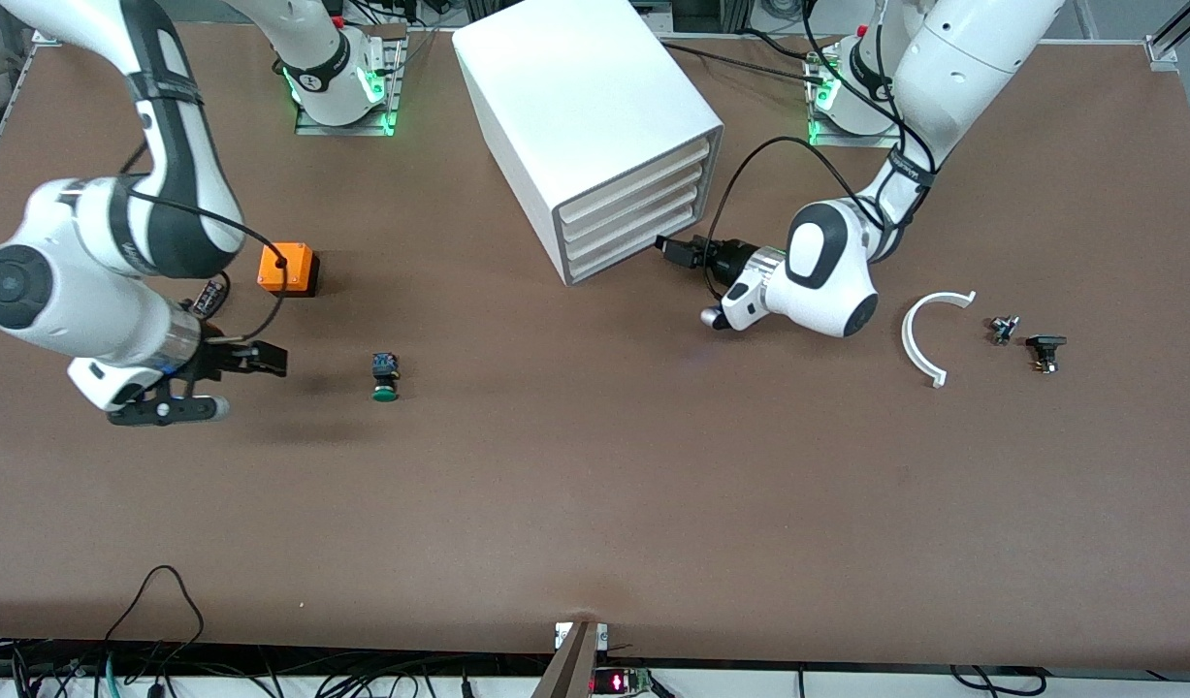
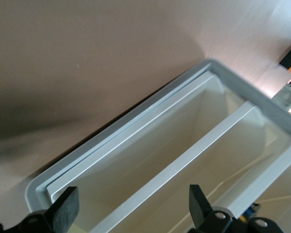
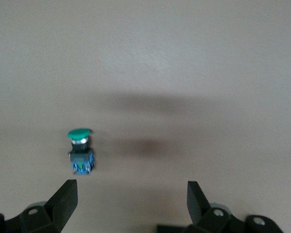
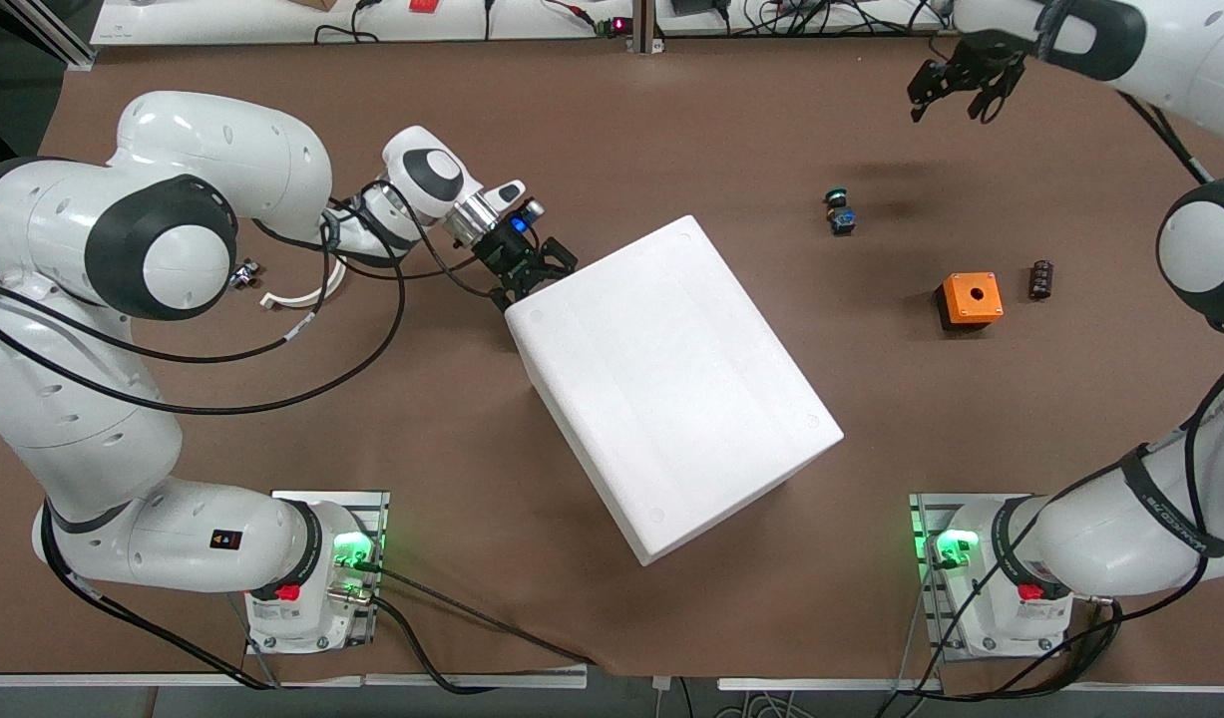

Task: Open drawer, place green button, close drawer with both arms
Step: 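Pull the drawer open with the left gripper while the right gripper lowers, then grasp the green button with the right gripper while the left gripper withdraws, then carry the green button with the right gripper into the open drawer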

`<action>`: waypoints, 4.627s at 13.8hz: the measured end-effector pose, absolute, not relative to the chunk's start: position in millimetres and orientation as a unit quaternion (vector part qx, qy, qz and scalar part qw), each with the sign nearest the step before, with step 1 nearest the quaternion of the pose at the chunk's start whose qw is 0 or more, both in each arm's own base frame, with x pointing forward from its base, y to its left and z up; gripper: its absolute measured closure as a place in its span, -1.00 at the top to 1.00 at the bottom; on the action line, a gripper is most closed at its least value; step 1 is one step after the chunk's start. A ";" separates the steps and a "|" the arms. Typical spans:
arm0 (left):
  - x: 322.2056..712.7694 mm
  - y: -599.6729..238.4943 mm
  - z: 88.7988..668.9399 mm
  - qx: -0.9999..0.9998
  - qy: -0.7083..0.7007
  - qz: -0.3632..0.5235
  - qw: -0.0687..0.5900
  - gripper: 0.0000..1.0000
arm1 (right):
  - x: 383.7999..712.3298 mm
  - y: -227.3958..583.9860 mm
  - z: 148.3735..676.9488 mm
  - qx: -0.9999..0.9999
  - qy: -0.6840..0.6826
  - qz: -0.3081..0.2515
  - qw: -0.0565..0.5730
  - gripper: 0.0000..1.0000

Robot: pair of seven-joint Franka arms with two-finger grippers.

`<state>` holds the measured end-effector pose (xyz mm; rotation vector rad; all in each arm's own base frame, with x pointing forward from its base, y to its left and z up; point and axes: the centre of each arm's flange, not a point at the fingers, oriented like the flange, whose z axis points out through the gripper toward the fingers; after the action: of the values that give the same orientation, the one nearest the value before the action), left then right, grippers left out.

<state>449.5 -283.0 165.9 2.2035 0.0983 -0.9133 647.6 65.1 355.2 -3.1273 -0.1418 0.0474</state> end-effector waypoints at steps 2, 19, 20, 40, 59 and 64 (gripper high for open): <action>436.7 -289.0 161.4 0.855 0.023 -0.363 0.371 1.00 | 636.4 97.0 316.2 -0.999 -0.048 0.000 0.008 1.00; 507.3 -225.9 174.2 0.891 0.025 -0.226 0.394 -0.37 | 572.7 156.9 211.5 -0.999 -0.043 0.020 0.015 1.00; 512.3 -221.4 175.6 0.892 0.029 -0.220 0.394 -0.32 | 572.1 157.6 206.5 -0.999 -0.038 0.021 0.014 1.00; 566.2 -23.2 546.6 0.993 -0.103 -0.027 -0.056 1.00 | 628.1 206.3 279.5 -0.975 -0.194 -0.096 0.040 -0.19; 571.5 -7.7 529.2 0.993 -0.092 -0.047 -0.054 1.00 | 509.8 550.9 361.1 -0.674 -0.734 -0.084 0.014 -0.19; 572.3 -7.5 526.6 0.993 -0.092 -0.049 -0.053 1.00 | 442.2 600.7 326.7 -0.614 -0.788 -0.038 -0.017 -0.19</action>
<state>572.3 -7.5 526.6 3.2307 -0.2980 -0.1609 442.2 600.7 326.7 -1.9517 -2.5021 -0.1212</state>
